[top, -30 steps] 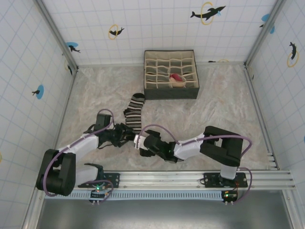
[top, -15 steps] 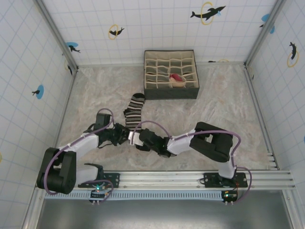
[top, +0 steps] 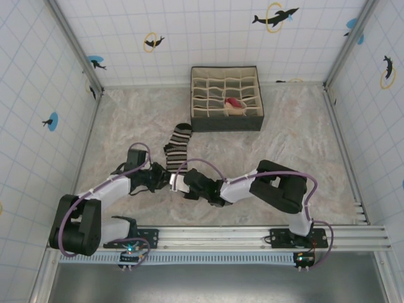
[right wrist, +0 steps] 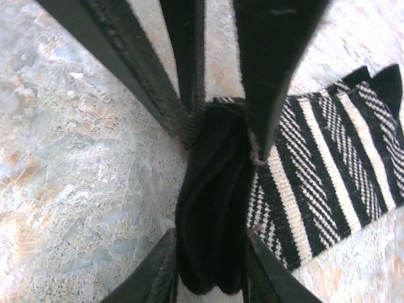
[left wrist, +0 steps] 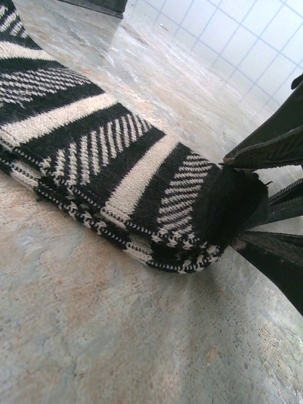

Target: Roll the socks

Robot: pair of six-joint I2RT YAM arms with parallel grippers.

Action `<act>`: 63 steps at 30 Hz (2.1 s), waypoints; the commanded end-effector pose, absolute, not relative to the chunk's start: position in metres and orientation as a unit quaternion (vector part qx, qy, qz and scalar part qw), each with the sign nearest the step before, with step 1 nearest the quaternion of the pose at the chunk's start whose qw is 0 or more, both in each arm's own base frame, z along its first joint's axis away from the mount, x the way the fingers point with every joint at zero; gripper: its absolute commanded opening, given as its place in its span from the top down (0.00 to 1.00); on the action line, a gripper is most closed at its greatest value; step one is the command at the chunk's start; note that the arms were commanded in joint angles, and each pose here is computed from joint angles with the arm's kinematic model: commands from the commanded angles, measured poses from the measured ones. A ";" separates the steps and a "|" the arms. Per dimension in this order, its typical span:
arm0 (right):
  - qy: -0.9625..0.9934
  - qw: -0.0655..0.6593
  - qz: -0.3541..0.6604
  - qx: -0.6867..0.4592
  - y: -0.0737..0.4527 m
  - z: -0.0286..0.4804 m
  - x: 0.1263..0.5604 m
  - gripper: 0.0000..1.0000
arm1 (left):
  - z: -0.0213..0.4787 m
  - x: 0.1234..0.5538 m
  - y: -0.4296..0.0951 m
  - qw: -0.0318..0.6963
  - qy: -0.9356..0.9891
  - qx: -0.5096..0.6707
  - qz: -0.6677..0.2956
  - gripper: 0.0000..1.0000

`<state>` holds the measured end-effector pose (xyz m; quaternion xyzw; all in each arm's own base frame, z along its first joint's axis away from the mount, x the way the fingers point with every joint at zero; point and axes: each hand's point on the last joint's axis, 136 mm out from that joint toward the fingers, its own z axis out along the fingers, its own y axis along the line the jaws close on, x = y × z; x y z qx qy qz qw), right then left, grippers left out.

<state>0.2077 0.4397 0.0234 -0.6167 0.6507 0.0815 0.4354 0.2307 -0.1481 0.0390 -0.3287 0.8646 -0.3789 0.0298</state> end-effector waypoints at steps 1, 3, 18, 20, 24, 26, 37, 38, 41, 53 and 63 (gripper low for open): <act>0.663 0.402 0.083 -0.626 0.437 0.006 0.208 0.77 | 0.045 0.236 -0.145 0.040 0.871 -0.320 -0.371 0.71; 0.672 0.390 0.096 -0.622 0.437 0.006 0.209 0.82 | 0.047 0.238 -0.143 0.044 0.875 -0.316 -0.364 0.70; 0.794 0.195 0.208 -0.537 0.455 0.001 0.231 0.98 | 0.055 0.243 -0.114 0.094 0.914 -0.274 -0.283 0.35; 0.809 0.162 0.224 -0.519 0.456 -0.003 0.235 1.00 | 0.052 0.241 -0.111 0.091 0.918 -0.270 -0.277 0.35; 0.823 0.116 0.279 -0.482 0.462 0.004 0.239 1.00 | 0.052 0.241 -0.109 0.099 0.919 -0.263 -0.276 0.36; 0.827 0.112 0.296 -0.464 0.464 0.013 0.244 1.00 | 0.053 0.241 -0.108 0.102 0.920 -0.259 -0.276 0.37; 0.855 0.022 0.377 -0.356 0.479 0.038 0.275 1.00 | 0.044 0.234 -0.112 0.105 0.919 -0.245 -0.290 0.41; 0.857 0.007 0.380 -0.349 0.481 0.036 0.277 1.00 | 0.043 0.234 -0.111 0.106 0.920 -0.244 -0.288 0.41; 0.866 -0.015 0.372 -0.334 0.481 0.026 0.283 1.00 | 0.040 0.236 -0.108 0.110 0.923 -0.242 -0.277 0.42; 0.882 -0.039 0.359 -0.302 0.474 0.007 0.286 1.00 | 0.048 0.274 -0.089 0.158 0.926 -0.260 -0.225 0.43; 0.881 -0.043 0.371 -0.289 0.473 0.007 0.293 1.00 | 0.061 0.312 -0.100 0.222 0.904 -0.235 -0.281 0.53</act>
